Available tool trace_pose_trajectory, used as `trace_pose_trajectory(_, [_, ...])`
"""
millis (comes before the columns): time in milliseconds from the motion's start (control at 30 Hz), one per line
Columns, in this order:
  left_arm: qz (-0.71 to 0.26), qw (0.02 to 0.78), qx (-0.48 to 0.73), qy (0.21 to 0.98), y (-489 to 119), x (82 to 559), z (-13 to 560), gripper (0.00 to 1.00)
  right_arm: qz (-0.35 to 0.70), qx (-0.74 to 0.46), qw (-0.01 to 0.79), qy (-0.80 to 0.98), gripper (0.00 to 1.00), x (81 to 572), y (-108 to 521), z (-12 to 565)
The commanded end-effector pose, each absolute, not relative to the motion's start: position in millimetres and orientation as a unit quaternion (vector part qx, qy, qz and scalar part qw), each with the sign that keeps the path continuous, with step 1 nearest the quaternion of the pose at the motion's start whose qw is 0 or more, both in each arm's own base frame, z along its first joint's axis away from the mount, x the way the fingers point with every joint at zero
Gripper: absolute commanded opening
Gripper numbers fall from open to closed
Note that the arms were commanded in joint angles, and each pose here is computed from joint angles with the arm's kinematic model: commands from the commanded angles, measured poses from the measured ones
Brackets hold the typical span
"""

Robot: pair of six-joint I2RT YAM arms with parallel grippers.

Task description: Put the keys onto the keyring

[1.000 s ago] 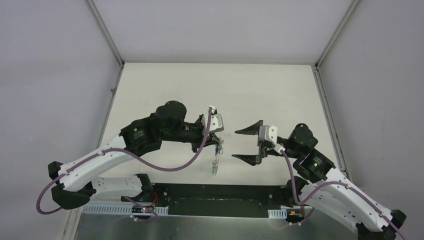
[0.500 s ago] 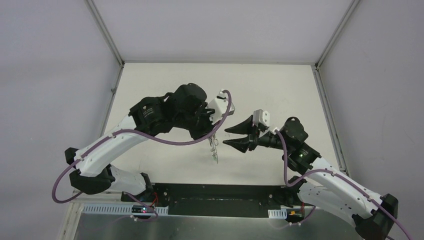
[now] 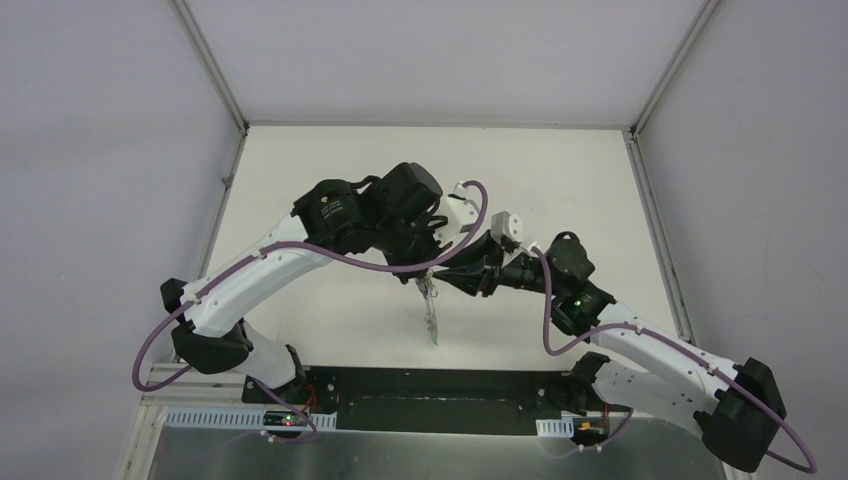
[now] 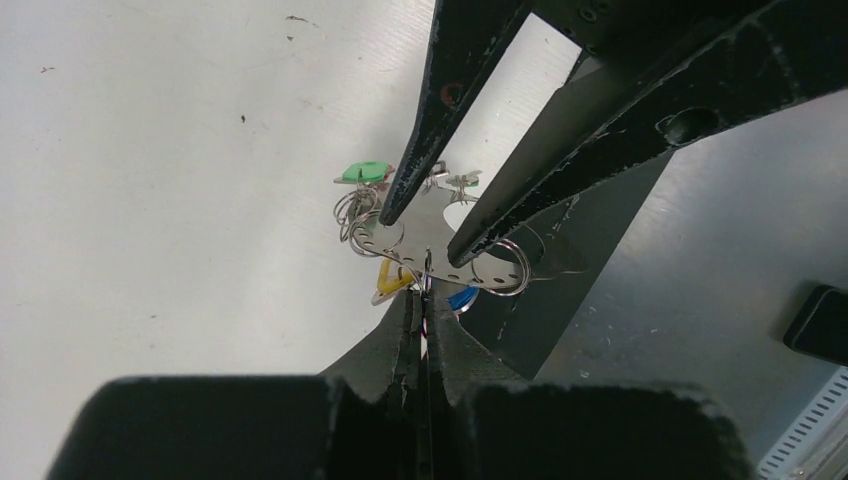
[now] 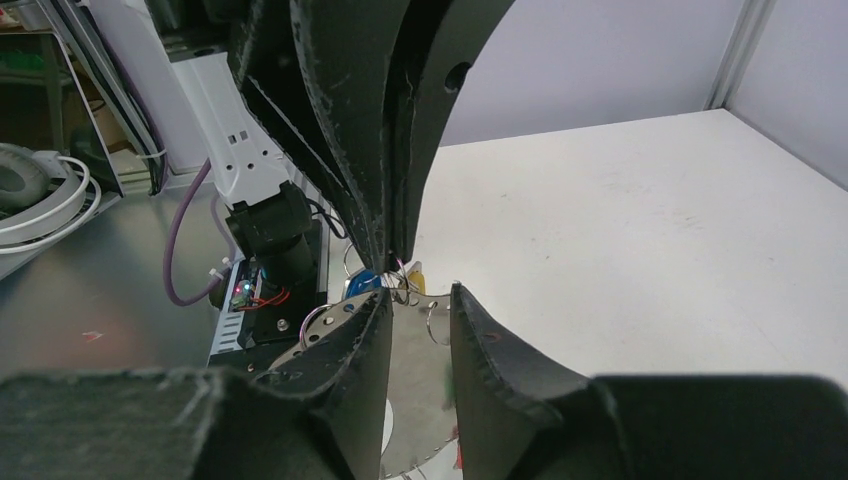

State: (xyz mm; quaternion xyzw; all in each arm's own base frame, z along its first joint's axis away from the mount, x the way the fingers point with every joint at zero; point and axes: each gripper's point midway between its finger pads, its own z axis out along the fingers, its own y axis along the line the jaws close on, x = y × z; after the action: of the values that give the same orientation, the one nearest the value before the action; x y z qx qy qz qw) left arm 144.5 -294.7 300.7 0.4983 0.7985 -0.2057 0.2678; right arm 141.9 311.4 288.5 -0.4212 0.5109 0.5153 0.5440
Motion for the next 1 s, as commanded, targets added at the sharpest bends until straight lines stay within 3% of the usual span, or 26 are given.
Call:
trace_pose_trajectory(0, [-0.230, 0.286, 0.488, 0.792, -300, 142, 320, 0.00, 0.527, -0.420, 0.566, 0.475, 0.30, 138, 314, 308])
trace_pose_trajectory(367, [-0.243, 0.279, 0.493, 0.787, -307, 139, 318, 0.00, 0.549, -0.460, 0.536, 0.448, 0.31, 122, 320, 301])
trace_pose_trajectory(433, [-0.248, 0.280, 0.495, 0.784, -308, 138, 319, 0.00, 0.551, -0.463, 0.533, 0.445, 0.27, 121, 321, 300])
trace_pose_trajectory(600, [-0.252, 0.284, 0.498, 0.780, -309, 137, 319, 0.00, 0.555, -0.470, 0.527, 0.440, 0.02, 120, 324, 300])
trace_pose_trajectory(867, [-0.259, 0.301, 0.503, 0.768, -305, 136, 323, 0.00, 0.545, -0.467, 0.539, 0.440, 0.00, 121, 321, 299])
trace_pose_trajectory(967, [-0.261, 0.323, 0.488, 0.768, -302, 138, 327, 0.20, 0.541, -0.460, 0.547, 0.444, 0.00, 123, 318, 301])
